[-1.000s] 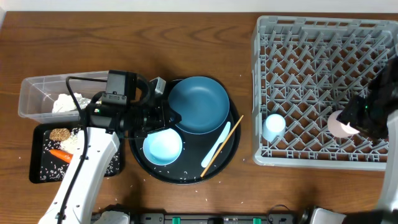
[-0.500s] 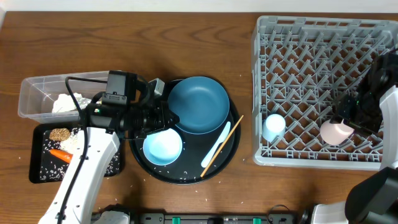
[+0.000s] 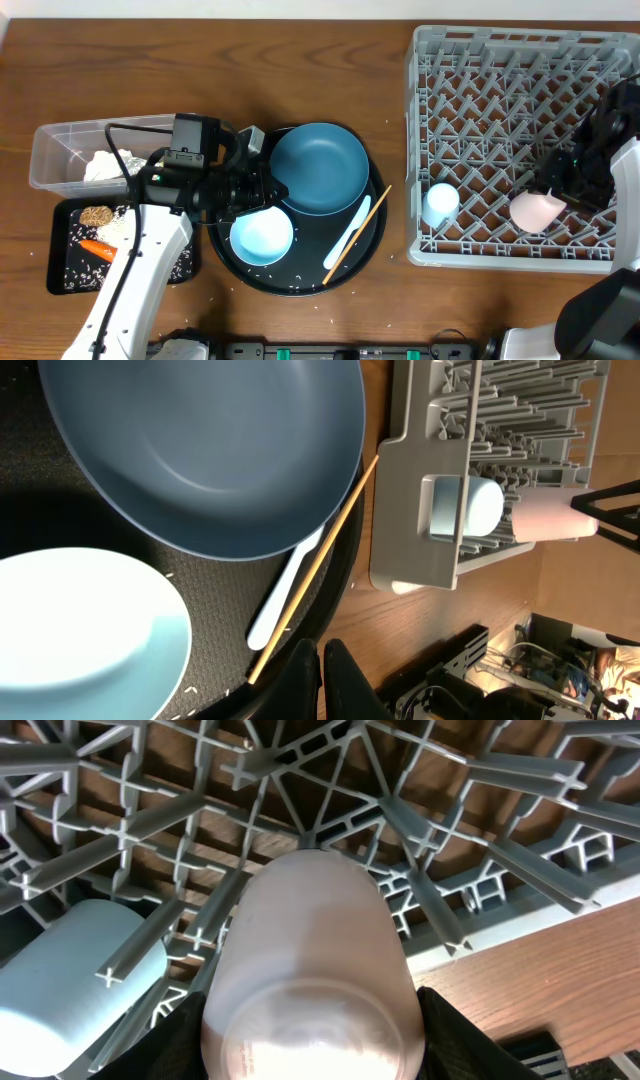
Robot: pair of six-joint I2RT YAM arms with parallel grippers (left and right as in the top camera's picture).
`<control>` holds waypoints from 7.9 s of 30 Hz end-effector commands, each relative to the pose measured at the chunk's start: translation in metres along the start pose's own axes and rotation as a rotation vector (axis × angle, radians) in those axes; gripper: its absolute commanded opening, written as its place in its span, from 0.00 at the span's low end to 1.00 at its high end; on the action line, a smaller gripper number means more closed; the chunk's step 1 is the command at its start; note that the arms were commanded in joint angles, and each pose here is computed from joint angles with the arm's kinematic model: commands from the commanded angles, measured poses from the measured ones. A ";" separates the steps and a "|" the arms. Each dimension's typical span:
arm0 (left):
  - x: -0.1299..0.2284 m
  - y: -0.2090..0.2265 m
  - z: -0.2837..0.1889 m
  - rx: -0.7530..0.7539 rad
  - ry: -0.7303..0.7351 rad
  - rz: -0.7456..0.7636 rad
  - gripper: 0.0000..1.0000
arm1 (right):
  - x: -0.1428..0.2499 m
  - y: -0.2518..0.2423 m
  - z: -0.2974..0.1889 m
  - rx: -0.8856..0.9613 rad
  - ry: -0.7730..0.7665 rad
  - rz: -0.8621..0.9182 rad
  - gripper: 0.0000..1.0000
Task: Sort waste into correct bins and load items into the dishwasher rack
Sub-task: 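Lower the pink cup upside down into the dish rack and release, then grasp the light-blue bowl with the left gripper and lift it, then pass the light-blue bowl from the left gripper to the right gripper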
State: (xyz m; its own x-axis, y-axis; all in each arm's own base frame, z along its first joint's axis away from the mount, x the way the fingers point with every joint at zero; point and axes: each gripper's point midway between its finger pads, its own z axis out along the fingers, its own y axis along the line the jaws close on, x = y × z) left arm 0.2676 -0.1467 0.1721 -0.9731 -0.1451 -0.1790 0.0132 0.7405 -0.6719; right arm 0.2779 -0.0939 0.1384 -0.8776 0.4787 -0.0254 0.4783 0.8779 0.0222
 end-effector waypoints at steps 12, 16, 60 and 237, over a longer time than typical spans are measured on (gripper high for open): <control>0.001 0.002 -0.002 -0.013 -0.004 0.020 0.07 | -0.015 0.011 -0.030 -0.064 -0.065 -0.030 0.01; 0.001 0.002 -0.002 -0.014 -0.002 0.019 0.06 | -0.014 0.011 -0.031 -0.063 -0.060 -0.035 0.01; 0.002 0.002 -0.002 -0.014 -0.001 0.018 0.44 | -0.006 0.008 0.017 -0.051 -0.022 -0.035 0.89; -0.027 -0.022 -0.061 -0.214 -0.406 0.133 0.98 | -0.108 -0.110 -0.193 1.278 -0.699 0.139 0.01</control>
State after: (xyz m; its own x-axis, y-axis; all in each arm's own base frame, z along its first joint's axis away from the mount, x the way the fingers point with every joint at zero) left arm 0.2778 -0.1211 0.2319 -0.8073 -0.2612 -0.5291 0.0321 0.8759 -0.4814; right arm 0.3217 -0.2321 0.3333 -0.6680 0.1197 -0.7344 0.7410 0.1972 -0.6419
